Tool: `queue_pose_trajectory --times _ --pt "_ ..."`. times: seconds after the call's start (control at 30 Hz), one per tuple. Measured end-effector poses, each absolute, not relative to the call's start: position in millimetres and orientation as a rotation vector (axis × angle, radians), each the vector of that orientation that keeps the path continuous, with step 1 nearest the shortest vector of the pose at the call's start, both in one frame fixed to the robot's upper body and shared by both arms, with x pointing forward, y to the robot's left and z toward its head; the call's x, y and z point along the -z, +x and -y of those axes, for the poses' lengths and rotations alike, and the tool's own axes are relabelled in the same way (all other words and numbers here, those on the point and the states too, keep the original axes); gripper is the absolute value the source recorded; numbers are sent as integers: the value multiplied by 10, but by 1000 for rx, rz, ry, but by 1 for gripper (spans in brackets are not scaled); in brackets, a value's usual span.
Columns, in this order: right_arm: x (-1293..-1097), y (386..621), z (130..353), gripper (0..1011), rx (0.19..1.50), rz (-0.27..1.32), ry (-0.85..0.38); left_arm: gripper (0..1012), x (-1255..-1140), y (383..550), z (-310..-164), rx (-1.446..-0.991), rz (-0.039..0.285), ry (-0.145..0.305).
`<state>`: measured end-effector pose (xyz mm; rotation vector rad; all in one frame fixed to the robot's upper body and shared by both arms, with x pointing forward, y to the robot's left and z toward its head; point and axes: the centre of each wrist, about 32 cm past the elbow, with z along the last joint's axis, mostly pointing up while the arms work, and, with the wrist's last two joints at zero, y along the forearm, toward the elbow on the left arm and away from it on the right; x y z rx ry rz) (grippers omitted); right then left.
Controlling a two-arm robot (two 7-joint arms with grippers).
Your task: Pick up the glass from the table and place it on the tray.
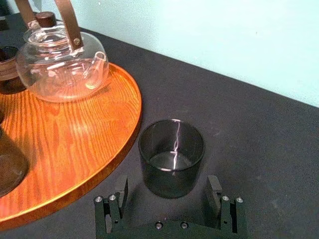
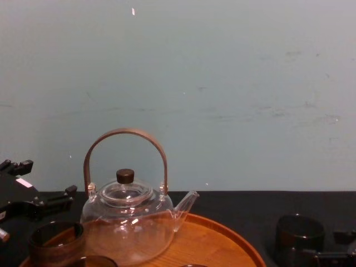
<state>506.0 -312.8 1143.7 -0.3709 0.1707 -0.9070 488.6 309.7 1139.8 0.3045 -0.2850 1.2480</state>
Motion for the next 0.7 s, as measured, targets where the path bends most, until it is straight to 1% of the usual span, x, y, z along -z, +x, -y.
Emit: queue_pose_trajectory --times 0.27,0.7 --pt "-11423 5165 3045 1002 927 -159 -374 1001 -11398 4886 -3097 -1248 285 304" --pt "-11400 5322 2939 1002 919 -149 -394 1001 -11398 4886 -3097 -1248 285 304"
